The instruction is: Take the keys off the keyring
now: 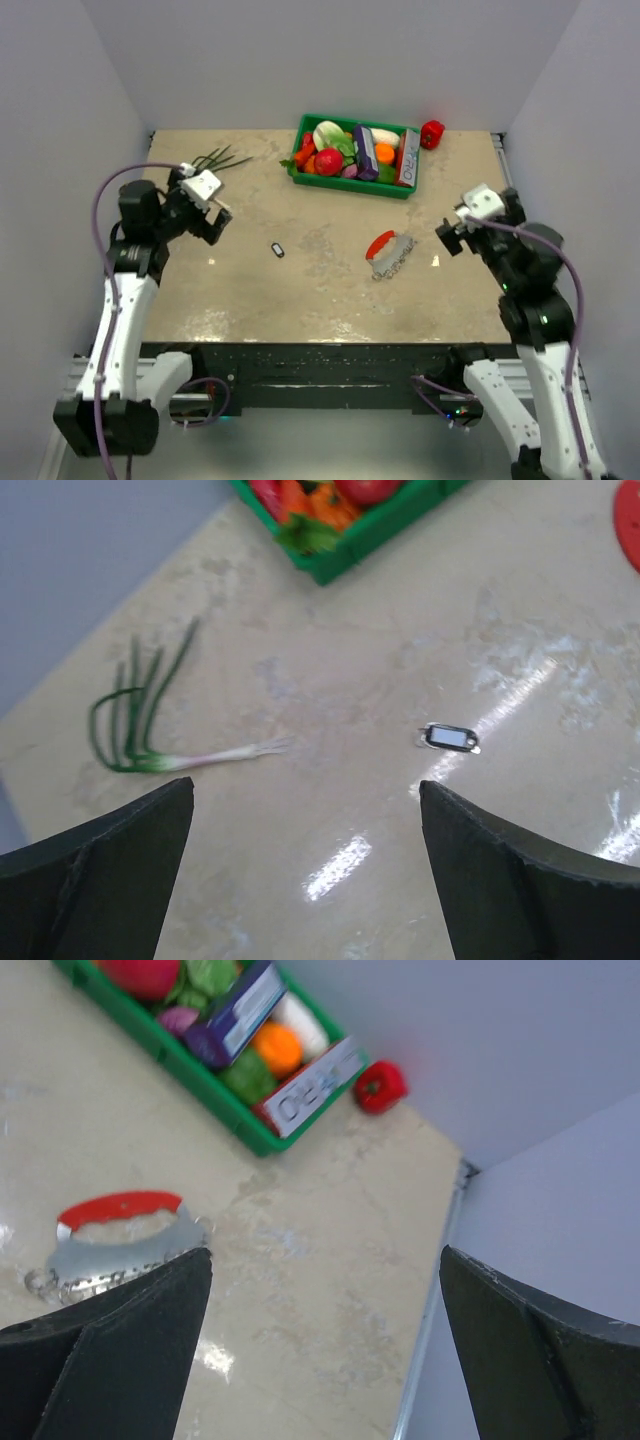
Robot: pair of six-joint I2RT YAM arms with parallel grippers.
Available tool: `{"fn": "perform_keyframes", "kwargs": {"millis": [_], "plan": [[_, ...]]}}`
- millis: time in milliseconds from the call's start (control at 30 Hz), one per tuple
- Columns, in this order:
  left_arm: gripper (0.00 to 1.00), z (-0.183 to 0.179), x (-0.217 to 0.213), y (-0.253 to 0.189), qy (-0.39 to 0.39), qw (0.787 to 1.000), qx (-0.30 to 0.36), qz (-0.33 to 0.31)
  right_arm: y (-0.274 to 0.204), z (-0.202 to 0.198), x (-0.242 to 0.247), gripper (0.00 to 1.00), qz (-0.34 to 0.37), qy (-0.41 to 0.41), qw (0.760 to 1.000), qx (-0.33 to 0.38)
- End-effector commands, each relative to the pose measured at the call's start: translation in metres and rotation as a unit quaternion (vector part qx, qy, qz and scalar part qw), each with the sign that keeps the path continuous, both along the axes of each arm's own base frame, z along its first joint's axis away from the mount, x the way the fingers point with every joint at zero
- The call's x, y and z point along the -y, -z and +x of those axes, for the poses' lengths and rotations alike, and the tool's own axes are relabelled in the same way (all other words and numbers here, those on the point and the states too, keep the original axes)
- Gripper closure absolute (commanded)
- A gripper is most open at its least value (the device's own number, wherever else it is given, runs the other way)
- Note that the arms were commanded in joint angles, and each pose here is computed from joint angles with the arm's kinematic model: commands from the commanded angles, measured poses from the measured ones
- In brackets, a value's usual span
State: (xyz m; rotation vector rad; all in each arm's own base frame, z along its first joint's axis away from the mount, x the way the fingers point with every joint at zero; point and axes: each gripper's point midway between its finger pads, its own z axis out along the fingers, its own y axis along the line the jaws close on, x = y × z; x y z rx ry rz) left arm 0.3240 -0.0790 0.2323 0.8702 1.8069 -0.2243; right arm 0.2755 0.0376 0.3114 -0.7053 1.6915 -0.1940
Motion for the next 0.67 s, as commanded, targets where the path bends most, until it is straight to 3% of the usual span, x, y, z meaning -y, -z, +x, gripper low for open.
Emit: {"fn": "perform_keyframes", "kwargs": {"millis": [0,267,633], "plan": [[0.01,-0.042,-0.017,-0.037,-0.023,0.998,0.060,-0.025,-0.050,-0.044,0.017,0.01,0.095,0.059,0.989,0.094],[0.01,-0.088,-0.020,-0.052,-0.066,0.987,0.132,-0.055,-0.045,-0.086,0.036,0.01,0.143,0.102,0.974,0.144],[0.01,-0.086,-0.021,-0.050,-0.075,0.985,0.137,-0.069,-0.035,-0.093,0.032,0.01,0.179,0.097,0.967,0.152]]}}
